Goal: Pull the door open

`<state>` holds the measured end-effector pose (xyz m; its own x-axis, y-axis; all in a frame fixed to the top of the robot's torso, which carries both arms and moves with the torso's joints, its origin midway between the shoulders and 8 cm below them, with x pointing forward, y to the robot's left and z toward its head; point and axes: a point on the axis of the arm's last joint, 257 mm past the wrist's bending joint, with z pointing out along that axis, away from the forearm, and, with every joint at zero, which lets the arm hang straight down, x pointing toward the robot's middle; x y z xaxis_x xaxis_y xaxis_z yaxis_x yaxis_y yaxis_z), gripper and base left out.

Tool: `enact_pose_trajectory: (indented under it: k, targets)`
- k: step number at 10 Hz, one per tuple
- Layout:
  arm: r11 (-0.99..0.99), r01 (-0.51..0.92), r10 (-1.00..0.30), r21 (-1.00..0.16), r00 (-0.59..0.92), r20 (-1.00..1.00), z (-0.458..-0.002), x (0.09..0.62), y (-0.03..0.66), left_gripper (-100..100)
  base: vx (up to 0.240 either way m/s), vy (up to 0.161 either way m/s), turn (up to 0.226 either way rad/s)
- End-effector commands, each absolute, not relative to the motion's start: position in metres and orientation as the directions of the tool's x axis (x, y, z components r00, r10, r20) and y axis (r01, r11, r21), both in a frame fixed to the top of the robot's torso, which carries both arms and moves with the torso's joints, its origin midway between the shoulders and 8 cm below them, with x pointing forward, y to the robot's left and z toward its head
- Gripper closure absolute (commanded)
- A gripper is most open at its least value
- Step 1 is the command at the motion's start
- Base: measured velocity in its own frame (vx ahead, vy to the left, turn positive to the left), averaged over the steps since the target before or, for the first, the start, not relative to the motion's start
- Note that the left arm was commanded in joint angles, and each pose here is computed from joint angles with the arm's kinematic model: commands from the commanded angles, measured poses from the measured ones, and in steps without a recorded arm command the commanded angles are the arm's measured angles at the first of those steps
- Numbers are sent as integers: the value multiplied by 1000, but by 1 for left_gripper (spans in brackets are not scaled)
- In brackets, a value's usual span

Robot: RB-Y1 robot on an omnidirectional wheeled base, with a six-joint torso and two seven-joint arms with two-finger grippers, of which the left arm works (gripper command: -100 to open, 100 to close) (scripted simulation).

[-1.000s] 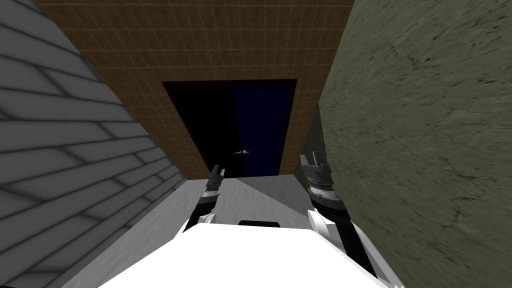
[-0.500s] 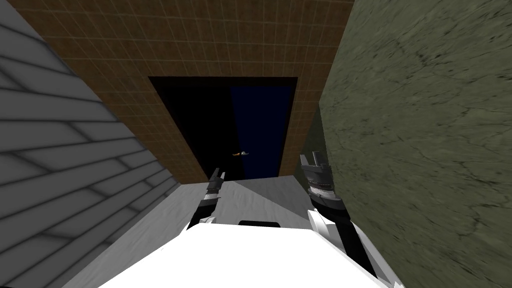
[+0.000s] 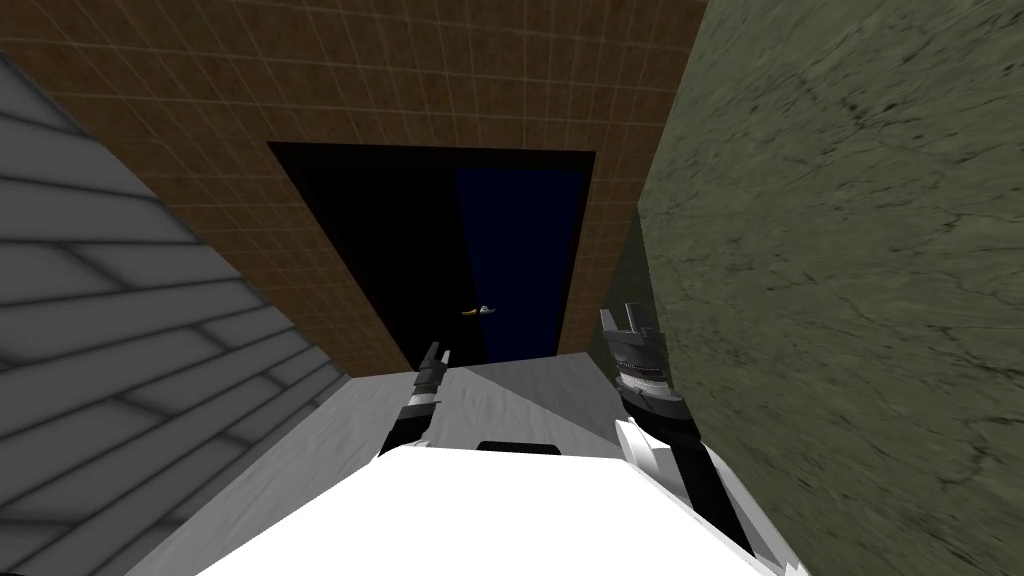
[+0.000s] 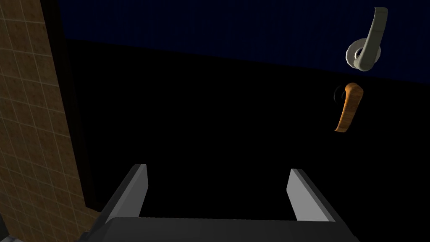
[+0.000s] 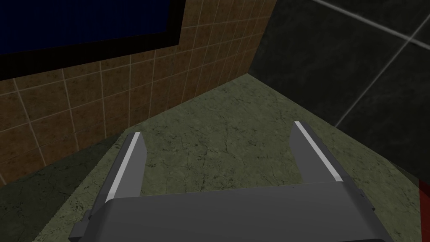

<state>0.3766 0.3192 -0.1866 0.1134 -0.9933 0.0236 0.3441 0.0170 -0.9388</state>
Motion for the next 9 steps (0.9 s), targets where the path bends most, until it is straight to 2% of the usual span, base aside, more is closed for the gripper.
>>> enact_pose_trajectory:
  k: [1, 9]
  targets:
    - [13, 329, -993, -944, 118, 28, -199, 373, 323, -100, 96, 26, -52]
    - [-6, 243, -988, -970, 151, 44, -257, 359, 343, -100, 107, 34, -59]
